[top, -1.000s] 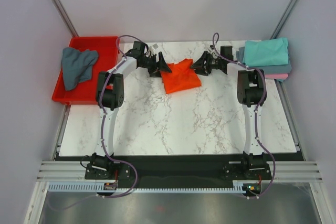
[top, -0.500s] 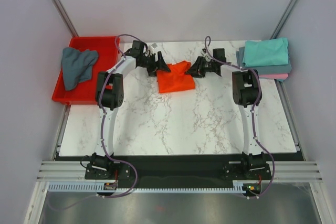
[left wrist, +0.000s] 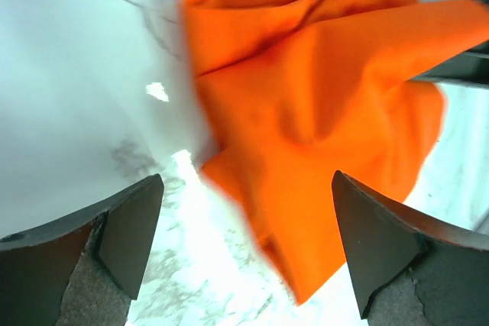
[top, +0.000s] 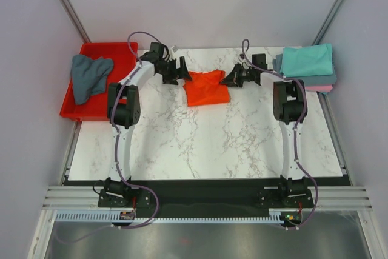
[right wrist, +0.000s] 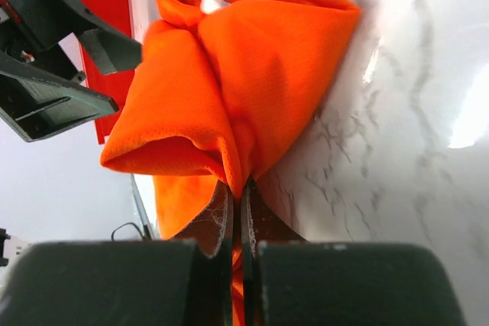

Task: Fold and stack the t-shirts
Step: Neatly place the folded tshirt to the corner

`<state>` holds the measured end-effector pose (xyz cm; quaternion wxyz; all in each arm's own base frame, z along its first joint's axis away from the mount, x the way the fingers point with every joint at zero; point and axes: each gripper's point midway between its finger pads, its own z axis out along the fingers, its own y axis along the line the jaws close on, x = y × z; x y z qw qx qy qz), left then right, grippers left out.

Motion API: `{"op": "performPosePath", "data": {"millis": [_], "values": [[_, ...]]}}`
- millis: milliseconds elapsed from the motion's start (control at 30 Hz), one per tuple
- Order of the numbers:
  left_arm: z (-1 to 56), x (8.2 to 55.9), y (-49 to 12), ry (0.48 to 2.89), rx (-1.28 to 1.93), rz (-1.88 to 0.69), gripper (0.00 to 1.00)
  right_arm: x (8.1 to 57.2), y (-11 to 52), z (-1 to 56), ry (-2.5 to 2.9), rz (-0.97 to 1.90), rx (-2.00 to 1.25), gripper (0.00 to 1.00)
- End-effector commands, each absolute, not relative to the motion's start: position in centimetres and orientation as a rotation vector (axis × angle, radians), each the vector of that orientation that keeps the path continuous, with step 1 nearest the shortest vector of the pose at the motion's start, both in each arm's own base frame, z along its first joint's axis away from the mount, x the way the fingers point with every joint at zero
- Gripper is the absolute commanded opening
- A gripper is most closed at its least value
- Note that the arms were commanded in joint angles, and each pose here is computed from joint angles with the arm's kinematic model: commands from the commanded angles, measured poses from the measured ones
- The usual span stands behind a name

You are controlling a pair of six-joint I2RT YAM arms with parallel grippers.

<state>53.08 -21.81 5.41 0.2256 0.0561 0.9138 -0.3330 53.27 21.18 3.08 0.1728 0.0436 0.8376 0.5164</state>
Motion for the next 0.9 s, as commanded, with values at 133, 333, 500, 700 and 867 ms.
{"op": "performPosePath", "data": {"millis": [133,333,500,700,867], "values": [[10.6,53.6,-20.0,2.411,0.302,-0.772,0.99,55.9,16.7,14.2,2.17,1.278,-0.061,0.0],[11.2,52.8,-21.1,2.387,0.372,-0.837,0.97,56.2,13.8,16.1,2.18,1.041,-0.143,0.0],[10.4,51.4,-21.1,2.414,0.427,-0.866,0.96,56.8,7.5,16.3,2.213,0.843,-0.122,0.0],[10.3,50.7,-21.7,2.421,0.434,-0.907,0.96,57.4,3.9,17.2,2.222,0.68,-0.16,0.0],[10.5,50.6,-22.4,2.411,0.459,-0.906,0.96,57.8,2.3,19.6,2.186,0.625,-0.164,0.0]]}}
